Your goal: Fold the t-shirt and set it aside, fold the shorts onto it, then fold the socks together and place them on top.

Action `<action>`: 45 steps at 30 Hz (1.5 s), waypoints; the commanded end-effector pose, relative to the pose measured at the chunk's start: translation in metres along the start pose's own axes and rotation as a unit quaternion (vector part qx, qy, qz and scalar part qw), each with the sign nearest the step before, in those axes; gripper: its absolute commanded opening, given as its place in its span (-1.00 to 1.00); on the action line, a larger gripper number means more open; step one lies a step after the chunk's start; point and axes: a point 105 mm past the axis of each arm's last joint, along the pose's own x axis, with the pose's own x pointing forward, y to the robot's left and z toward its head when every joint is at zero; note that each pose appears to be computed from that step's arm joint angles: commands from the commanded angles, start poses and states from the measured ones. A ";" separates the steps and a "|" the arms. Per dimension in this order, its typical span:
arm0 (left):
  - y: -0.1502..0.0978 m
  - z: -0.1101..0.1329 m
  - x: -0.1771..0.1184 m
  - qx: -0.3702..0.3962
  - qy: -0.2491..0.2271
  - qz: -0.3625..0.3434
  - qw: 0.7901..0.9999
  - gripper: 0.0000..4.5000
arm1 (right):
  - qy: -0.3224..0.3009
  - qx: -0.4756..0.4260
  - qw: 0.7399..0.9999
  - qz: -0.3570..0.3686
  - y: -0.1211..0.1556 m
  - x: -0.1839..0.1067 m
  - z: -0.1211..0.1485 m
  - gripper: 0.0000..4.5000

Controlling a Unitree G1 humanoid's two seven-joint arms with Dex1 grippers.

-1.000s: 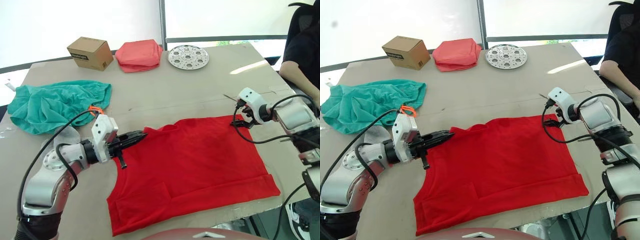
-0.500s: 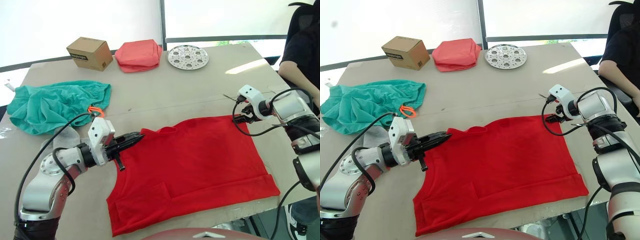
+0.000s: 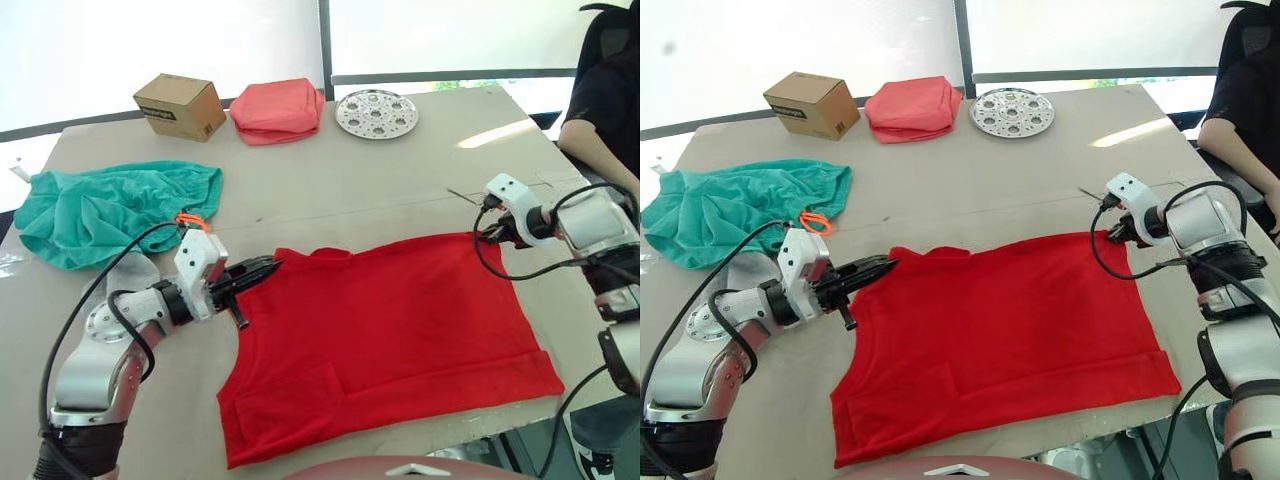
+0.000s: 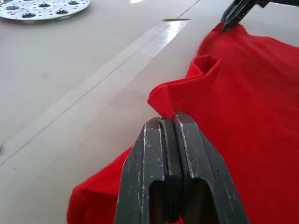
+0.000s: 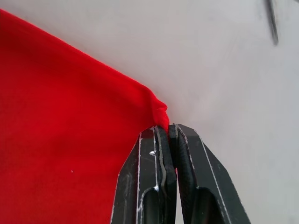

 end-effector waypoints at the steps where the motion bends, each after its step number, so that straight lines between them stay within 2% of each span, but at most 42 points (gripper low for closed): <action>1: 0.009 0.008 0.005 0.026 -0.025 0.022 0.999 -1.00 | -0.050 -0.007 0.998 -0.027 -0.002 -0.016 0.013 -0.97; 3: 0.011 0.015 0.008 0.025 -0.062 0.021 0.998 -1.00 | -0.079 -0.018 0.996 -0.038 0.000 -0.019 0.016 -0.97; 5: 0.016 0.017 0.007 0.037 -0.073 0.027 0.996 -1.00 | -0.121 -0.023 0.991 -0.049 0.005 -0.024 0.018 -0.97; 8: 0.005 0.017 -0.003 0.057 -0.068 -0.031 0.996 -1.00 | -0.210 -0.080 0.973 -0.058 0.025 -0.041 0.011 -0.97; 10: 0.002 0.017 -0.010 0.065 -0.069 -0.051 0.994 -1.00 | -0.279 -0.063 0.958 -0.027 0.042 -0.053 0.012 -0.97; 12: 0.000 0.010 -0.017 0.091 -0.053 -0.069 0.992 -1.00 | -0.295 -0.064 0.953 -0.037 0.049 -0.058 0.003 -0.97; 15: -0.001 -0.007 -0.023 0.122 -0.022 -0.083 0.989 -1.00 | -0.276 -0.076 0.957 -0.044 0.057 -0.057 -0.021 -0.97; 23: 0.001 -0.033 -0.034 0.159 0.005 -0.088 0.983 -1.00 | -0.246 -0.048 0.966 -0.065 0.058 -0.051 -0.064 -0.97; 33: 0.003 -0.045 -0.040 0.189 0.021 -0.090 0.978 -1.00 | -0.237 -0.048 0.967 -0.081 0.048 -0.054 -0.075 -0.97; 40: -0.009 -0.053 -0.041 0.173 0.024 -0.103 0.979 -1.00 | -0.228 -0.075 0.970 -0.040 0.063 -0.060 -0.088 -0.97; 43: -0.020 -0.054 -0.042 0.148 0.023 -0.126 0.981 -0.55 | -0.219 -0.090 0.971 -0.036 0.065 -0.058 -0.094 -1.00; 45: -0.020 -0.055 -0.045 0.153 0.023 -0.110 0.982 -0.10 | -0.208 -0.096 0.973 -0.035 0.067 -0.057 -0.101 -1.00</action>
